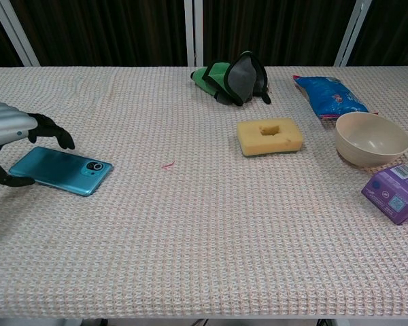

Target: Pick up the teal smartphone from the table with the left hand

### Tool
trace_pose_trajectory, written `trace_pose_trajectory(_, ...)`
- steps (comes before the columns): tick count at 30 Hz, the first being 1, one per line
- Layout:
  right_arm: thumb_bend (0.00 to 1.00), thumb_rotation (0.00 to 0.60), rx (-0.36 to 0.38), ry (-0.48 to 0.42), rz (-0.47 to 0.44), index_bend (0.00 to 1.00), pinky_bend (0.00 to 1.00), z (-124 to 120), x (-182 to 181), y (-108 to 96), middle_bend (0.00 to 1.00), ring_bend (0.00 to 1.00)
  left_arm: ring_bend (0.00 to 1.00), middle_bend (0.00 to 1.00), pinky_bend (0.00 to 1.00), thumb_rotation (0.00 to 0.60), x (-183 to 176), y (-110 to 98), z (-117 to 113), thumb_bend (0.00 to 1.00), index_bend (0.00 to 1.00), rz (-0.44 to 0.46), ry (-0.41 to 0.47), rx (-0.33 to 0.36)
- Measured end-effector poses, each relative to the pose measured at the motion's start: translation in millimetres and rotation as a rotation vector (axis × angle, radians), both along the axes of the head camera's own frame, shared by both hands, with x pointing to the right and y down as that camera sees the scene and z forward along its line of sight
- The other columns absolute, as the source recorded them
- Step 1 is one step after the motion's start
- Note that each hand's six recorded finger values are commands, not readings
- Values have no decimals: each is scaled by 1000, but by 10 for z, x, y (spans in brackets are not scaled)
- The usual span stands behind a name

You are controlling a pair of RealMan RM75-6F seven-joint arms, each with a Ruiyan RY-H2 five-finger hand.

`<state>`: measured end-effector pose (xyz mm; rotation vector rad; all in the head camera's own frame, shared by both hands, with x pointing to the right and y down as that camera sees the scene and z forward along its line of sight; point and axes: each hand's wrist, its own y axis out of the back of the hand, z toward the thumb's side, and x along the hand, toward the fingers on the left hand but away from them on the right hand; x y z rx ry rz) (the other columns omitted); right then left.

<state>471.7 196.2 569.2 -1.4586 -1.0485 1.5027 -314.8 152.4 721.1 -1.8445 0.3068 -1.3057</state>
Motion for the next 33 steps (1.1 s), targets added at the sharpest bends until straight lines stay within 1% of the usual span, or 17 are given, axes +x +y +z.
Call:
trace_pose_trajectory(7,233,600,-10,3,3,0,0,16,6,2,0,0,220,339,361,600,-32,22,39,232,278,-3,-10,-6)
trace_pose_trajectory(20,240,600,-7,3,6,0,0,18,22,-12,0,0,221,330,361,600,-22,31,116,207,273,15,-18,-24)
trace_pose_trajectory(26,239,600,-15,4,7,0,0,33,30,-5,0,0,221,340,370,600,12,3,133,207,285,8,-3,-15)
trace_pose_trajectory(30,239,600,-19,5,7,0,0,42,31,-4,0,0,228,351,378,600,42,-21,185,207,296,-2,10,-16)
trace_pose_trajectory(32,239,600,-22,6,7,0,0,43,34,-2,0,0,248,376,394,600,66,-33,206,240,325,-6,21,-15)
trace_pose_trajectory(33,239,600,-23,7,8,0,0,42,36,-2,0,0,260,392,406,600,86,-41,213,285,350,-11,32,-13)
